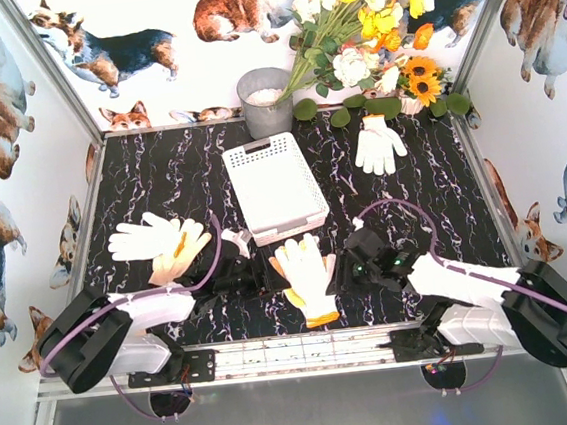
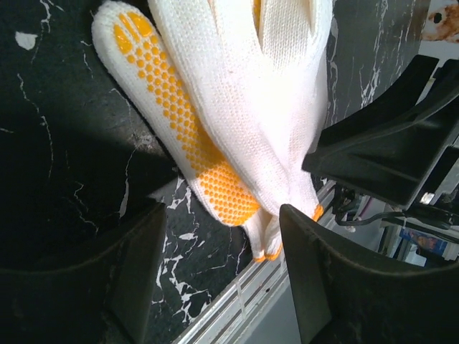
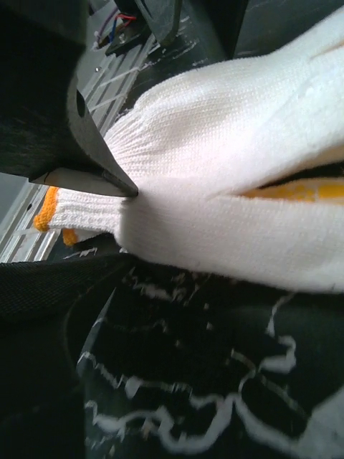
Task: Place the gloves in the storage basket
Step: Pair the glove with the glove.
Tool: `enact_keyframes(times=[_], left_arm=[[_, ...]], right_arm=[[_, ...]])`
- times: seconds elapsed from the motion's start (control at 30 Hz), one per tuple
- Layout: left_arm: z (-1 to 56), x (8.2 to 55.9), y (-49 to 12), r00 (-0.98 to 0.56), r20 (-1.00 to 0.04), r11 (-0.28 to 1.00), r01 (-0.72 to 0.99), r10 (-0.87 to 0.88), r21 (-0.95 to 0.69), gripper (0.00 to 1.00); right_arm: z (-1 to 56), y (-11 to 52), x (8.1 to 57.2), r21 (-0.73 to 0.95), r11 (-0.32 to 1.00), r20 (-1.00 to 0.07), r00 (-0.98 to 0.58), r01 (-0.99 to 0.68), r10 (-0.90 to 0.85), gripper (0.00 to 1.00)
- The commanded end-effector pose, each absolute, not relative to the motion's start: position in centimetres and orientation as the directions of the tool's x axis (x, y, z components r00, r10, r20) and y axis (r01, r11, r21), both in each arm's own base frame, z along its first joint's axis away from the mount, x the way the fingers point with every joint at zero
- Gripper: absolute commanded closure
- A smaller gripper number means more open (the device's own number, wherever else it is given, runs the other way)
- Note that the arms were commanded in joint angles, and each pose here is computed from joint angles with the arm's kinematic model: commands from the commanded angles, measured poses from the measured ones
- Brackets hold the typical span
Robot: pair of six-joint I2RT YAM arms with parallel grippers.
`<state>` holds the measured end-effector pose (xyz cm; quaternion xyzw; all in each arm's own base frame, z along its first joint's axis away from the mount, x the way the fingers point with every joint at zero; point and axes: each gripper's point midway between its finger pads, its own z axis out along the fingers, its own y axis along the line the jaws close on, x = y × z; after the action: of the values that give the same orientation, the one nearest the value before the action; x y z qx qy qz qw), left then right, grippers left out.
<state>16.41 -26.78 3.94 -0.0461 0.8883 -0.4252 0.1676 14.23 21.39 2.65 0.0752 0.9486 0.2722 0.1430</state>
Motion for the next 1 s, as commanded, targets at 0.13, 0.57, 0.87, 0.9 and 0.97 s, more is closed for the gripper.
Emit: enact_keyframes(times=[0.13, 0.57, 0.87, 0.9, 0.97], left_arm=[[4.0, 17.1, -28.1, -0.943, -0.29, 0.627, 0.128, -0.163, -0.768, 0.47], [3.0, 15.9, -29.7, -0.963, -0.264, 0.63, 0.166, -0.064, -0.758, 0.64], [3.5, 15.8, -27.4, -0.95, -0.254, 0.704, 0.056, -0.18, -0.708, 0.48], [3.9, 15.9, -27.2, -0.946, -0.259, 0.704, 0.048, -0.195, -0.708, 0.46], [4.9, 16.2, -27.0, -0.939, -0.273, 0.706, 0.047, -0.21, -0.707, 0.45]], right_arm=[[2.3, 24.1, 14.1, 0.602, 0.798, -0.218, -0.956, 0.026, 0.195, 0.68], [2.8, 23.3, 12.0, 0.617, 0.776, -0.136, -0.954, 0.13, 0.268, 0.71], [6.1, 20.7, 14.6, 0.569, 0.812, -0.314, -0.879, 0.129, 0.359, 0.46], [6.7, 20.4, 15.1, 0.57, 0.813, -0.34, -0.867, 0.118, 0.364, 0.43], [8.0, 20.2, 16.0, 0.588, 0.805, -0.379, -0.851, 0.082, 0.364, 0.41]])
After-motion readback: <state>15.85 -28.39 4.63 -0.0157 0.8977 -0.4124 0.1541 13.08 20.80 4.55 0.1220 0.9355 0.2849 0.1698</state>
